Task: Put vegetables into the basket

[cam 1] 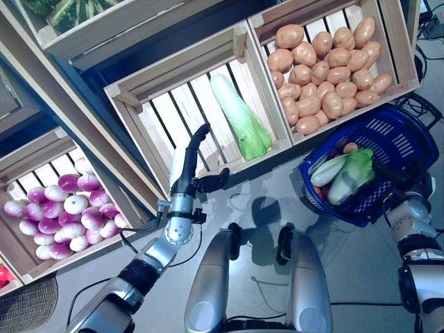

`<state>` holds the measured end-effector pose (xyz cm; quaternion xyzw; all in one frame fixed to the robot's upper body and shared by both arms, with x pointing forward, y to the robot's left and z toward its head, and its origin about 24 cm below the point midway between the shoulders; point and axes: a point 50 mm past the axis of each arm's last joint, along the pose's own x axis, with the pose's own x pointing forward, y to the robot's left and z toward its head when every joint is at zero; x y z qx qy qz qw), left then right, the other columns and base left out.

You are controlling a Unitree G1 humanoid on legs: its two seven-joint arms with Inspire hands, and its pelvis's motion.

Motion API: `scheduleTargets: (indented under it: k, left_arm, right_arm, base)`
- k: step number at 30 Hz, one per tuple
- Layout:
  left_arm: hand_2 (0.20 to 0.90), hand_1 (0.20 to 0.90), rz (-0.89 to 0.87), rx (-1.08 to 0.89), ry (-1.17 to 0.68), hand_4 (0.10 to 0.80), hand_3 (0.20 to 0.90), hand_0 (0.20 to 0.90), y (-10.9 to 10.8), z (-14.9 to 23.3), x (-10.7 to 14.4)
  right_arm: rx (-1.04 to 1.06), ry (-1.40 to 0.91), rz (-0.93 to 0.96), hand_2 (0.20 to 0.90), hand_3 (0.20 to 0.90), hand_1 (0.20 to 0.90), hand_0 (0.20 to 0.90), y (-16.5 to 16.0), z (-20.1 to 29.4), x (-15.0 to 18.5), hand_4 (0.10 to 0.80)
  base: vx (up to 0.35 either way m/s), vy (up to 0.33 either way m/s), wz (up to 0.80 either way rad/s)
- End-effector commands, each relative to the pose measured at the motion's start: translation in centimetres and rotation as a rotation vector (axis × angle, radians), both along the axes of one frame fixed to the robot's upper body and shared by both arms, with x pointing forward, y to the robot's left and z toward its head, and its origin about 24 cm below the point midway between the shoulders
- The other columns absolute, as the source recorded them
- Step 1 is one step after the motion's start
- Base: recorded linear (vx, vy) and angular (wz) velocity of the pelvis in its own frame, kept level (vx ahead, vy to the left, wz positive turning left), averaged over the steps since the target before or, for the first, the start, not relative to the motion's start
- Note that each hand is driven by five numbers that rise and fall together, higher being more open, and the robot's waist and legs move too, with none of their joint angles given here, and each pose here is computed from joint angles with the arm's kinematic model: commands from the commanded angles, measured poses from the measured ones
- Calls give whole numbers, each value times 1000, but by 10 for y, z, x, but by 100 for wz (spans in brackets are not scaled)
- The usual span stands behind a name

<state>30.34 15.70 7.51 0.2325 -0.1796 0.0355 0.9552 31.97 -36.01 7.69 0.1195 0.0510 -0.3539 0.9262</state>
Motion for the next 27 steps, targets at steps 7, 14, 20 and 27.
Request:
scheduleTargets:
  k: [7,14,20,27]
  left_arm:
    - [900,900,-44,-30,-218,800,900,900,-2,31,-13]
    - [900,900,107,395,-379,800,900,900,23,47,-5]
    - [900,900,325,736,-333,800,900,900,67,75,23]
    - [900,900,460,890,-263,800,900,900,89,90,49]
  right_arm:
    - [-87,-68,-33,900,900,900,900,-33,27,-14,800]
    - [-87,-14,39,900,900,900,900,-32,11,-21,800]
    - [-120,68,103,900,900,900,900,-29,-3,-26,800]
    - [-135,148,192,900,900,900,900,-18,-15,-22,800]
  base:
    - [42,3,-3]
    - [91,26,-4]
    - [51,96,-9]
    - [0,93,-16]
